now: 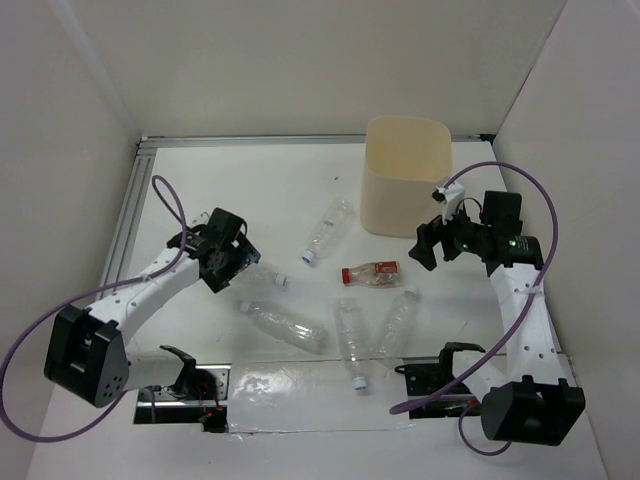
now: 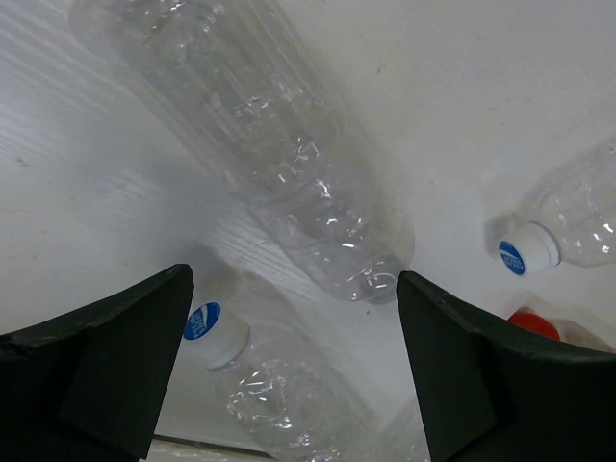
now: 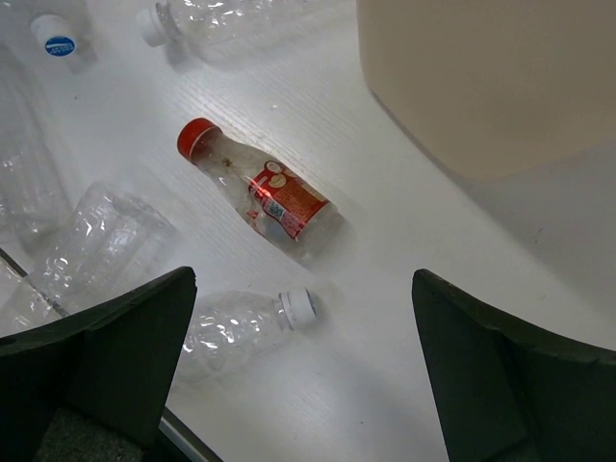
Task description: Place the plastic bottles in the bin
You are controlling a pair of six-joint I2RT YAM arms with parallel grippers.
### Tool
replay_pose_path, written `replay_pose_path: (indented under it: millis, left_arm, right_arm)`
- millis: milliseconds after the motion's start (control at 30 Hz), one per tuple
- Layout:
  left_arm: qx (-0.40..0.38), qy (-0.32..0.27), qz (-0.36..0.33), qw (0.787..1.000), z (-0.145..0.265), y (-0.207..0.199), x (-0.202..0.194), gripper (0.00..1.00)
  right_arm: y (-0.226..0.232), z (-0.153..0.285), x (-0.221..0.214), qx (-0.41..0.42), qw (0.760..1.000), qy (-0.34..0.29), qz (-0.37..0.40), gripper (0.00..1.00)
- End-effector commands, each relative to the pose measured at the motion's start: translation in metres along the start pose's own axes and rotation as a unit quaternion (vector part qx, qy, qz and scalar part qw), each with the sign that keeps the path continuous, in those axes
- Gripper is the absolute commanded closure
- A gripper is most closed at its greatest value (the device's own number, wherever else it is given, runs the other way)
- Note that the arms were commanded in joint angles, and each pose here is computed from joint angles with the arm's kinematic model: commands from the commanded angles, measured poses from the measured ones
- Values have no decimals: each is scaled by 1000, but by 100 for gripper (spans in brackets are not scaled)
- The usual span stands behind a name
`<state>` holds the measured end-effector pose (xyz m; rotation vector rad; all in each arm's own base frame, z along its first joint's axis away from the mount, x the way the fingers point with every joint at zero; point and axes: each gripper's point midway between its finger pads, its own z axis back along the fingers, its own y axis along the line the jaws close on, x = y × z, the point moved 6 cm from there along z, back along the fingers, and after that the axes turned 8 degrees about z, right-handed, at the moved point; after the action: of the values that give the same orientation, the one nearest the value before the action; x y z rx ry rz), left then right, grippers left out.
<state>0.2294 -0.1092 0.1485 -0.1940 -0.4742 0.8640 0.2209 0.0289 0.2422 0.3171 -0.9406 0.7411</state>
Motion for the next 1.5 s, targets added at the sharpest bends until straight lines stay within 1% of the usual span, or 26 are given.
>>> replay_pose_path:
  millis: [0,333,400,433,467,500,567,667,700,767,800,833,867,933,1000,1067,1100,1133,1167,1200,1233,1300,1333,1367,1433,1467]
  left_arm:
    - [-16,-27,61,998,-13,-20,3,1]
    - [52,-41,39,997,-72,-26,-12,3]
    - [54,-45,33,997,-73,-27,-11,13]
    - [54,-45,33,997,-73,-27,-11,25]
    - [47,-52,30,997,-69,-29,-8,49]
    - [41,-57,21,997,-65,-28,-9,57]
    - [0,-72,13,997,-42,-36,-3,70]
    - [-66,-103,-31,992,0,-59,2,78]
    - [-102,-117,-51,987,23,-67,7,82]
    - [-172,-130,-73,974,62,-93,10,86]
    - [-219,-135,-98,961,80,-108,12,88]
    - [-267,-142,-102,948,105,-125,15,90]
    - [-301,-146,-110,936,119,-138,15,90]
    - [-410,-154,-124,890,165,-175,21,92]
    - [-460,-151,-146,863,177,-206,19,96]
    - [-539,-156,-164,811,218,-244,18,96]
    - [-537,-148,-182,810,202,-267,8,97]
    - [-553,-144,-191,798,206,-282,3,98]
    - [-586,-164,-186,771,233,-302,8,98]
    - [-590,-165,-190,767,232,-315,4,98]
    - [-584,-157,-197,772,210,-336,-8,98]
    - [-609,-185,-176,751,231,-362,-8,98]
    - [-593,-185,-178,763,204,-377,-15,96]
    - [-599,-213,-161,755,218,-387,-12,94]
    - [-585,-235,-156,761,208,-401,-22,87]
    - [-570,-259,-156,764,195,-415,-25,77]
  right_arm:
    - [2,2,14,5,1000,-19,20,0]
    - [13,2,13,26,999,-17,33,0]
    - [13,2,13,26,999,-18,33,0]
    - [13,2,13,26,999,-18,33,0]
    - [14,2,11,28,999,-15,35,0]
    - [14,2,11,28,999,-15,35,0]
    - [14,4,12,26,999,-18,42,0]
    - [21,5,11,33,997,-36,55,13]
    - [23,5,10,35,996,-43,63,28]
    - [31,6,6,45,994,-58,75,47]
    - [34,5,8,56,992,-74,85,56]
    - [38,8,9,57,990,-86,94,71]
    - [40,6,7,59,989,-93,98,75]
    - [45,9,7,59,986,-107,109,78]
    - [45,8,5,58,986,-110,111,78]
    - [45,7,3,52,986,-107,118,77]
    - [45,6,-3,53,988,-97,110,76]
    - [46,6,-5,56,988,-93,113,76]
    - [46,6,-5,55,987,-94,119,76]
    - [48,8,-5,55,986,-93,123,76]
    - [46,8,-6,50,987,-89,123,74]
    - [48,10,-6,50,987,-90,124,74]
    - [49,12,-6,47,986,-93,127,74]
    - [50,11,-8,47,986,-93,132,74]
    - [50,11,-8,47,986,-93,132,74]
    - [51,13,-7,45,985,-96,135,73]
